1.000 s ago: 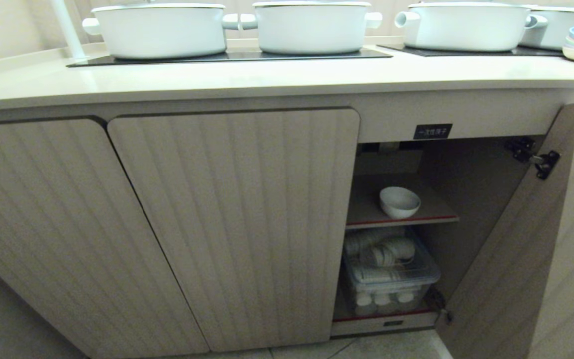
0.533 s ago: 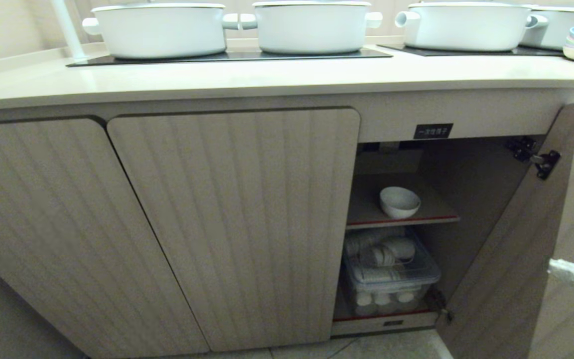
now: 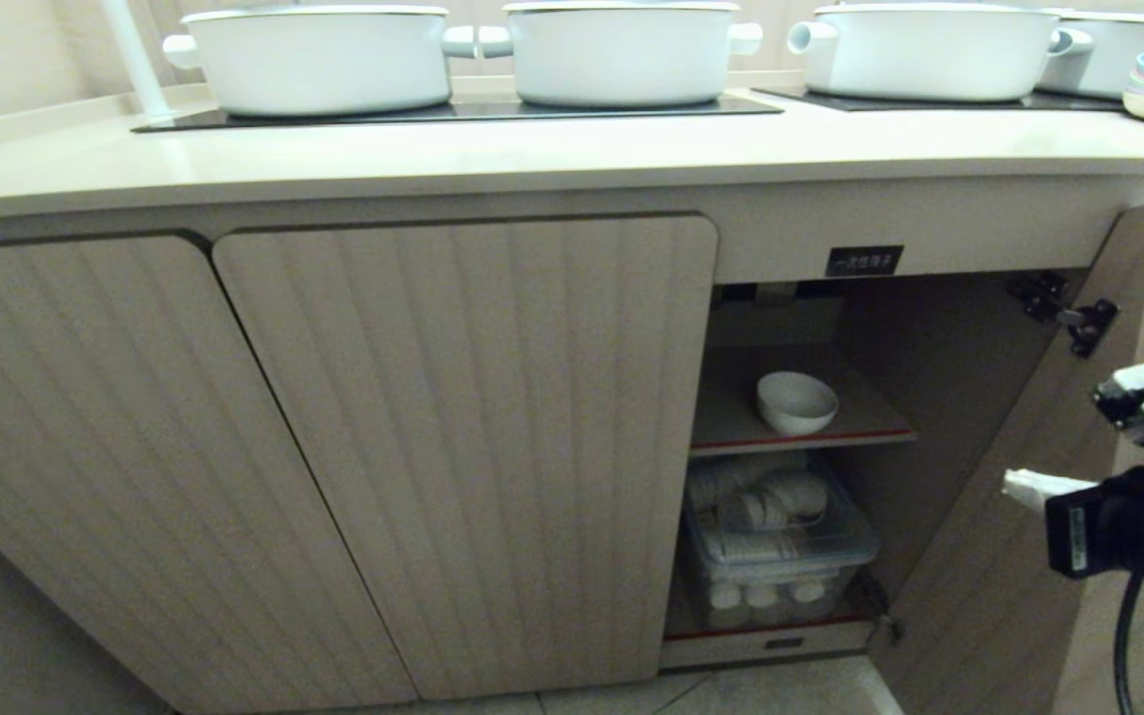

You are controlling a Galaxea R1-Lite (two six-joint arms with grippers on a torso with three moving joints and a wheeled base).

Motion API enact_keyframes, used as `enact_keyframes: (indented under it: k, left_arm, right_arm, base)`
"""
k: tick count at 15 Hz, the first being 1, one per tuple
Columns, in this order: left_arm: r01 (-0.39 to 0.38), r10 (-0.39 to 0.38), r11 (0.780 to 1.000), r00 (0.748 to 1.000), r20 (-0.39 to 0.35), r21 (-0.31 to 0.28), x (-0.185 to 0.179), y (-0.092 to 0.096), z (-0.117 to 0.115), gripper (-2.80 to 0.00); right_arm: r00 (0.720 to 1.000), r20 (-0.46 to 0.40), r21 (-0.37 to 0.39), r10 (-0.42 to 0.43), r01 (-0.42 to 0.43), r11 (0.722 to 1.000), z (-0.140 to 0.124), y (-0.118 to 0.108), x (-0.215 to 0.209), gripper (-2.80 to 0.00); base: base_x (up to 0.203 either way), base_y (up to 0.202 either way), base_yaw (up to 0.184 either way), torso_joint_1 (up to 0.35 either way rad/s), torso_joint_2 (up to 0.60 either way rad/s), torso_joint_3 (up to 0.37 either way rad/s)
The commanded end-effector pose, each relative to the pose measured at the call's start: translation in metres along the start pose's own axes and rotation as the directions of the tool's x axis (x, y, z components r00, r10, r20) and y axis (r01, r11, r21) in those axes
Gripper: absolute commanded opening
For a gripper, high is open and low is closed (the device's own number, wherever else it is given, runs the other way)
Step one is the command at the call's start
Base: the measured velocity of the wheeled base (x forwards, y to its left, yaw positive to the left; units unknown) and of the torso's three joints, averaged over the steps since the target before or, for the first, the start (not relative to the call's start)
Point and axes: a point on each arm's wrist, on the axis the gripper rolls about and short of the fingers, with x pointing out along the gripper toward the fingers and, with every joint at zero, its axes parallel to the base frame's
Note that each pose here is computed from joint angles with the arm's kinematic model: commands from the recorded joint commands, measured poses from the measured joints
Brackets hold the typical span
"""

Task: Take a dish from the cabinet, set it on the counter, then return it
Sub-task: Take the bowl from the cabinet

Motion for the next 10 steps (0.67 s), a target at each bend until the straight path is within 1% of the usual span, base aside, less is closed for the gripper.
enact_keyframes:
  k: [1, 7, 10]
  left_arm:
    - [0.0, 0.0, 1.0, 1.0, 0.0, -0.001, 0.0, 0.0, 0.0, -2.8]
    - [0.0, 0.0, 1.0, 1.0, 0.0, -0.001, 0.0, 0.0, 0.0, -2.8]
    - [0.0, 0.0, 1.0, 1.0, 0.0, -0.001, 0.0, 0.0, 0.0, -2.8]
  right_arm:
    - [0.998, -0.068, 0.001, 0.013, -0.013, 1.0, -0.01, 0.0, 0.024, -2.8]
    - [0.998, -0.056, -0.024, 0.012, -0.014, 1.0, -0.009, -0.002, 0.078, -2.8]
    - [0.999, -0.044, -0.037, 0.032, -0.034, 0.999, -0.009, 0.004, 0.097, -2.8]
  base:
    - [0.0, 0.0, 0.0, 0.0, 0.0, 0.0]
    - [0.0, 0.0, 0.0, 0.0, 0.0, 0.0]
    - [0.0, 0.0, 0.0, 0.0, 0.0, 0.0]
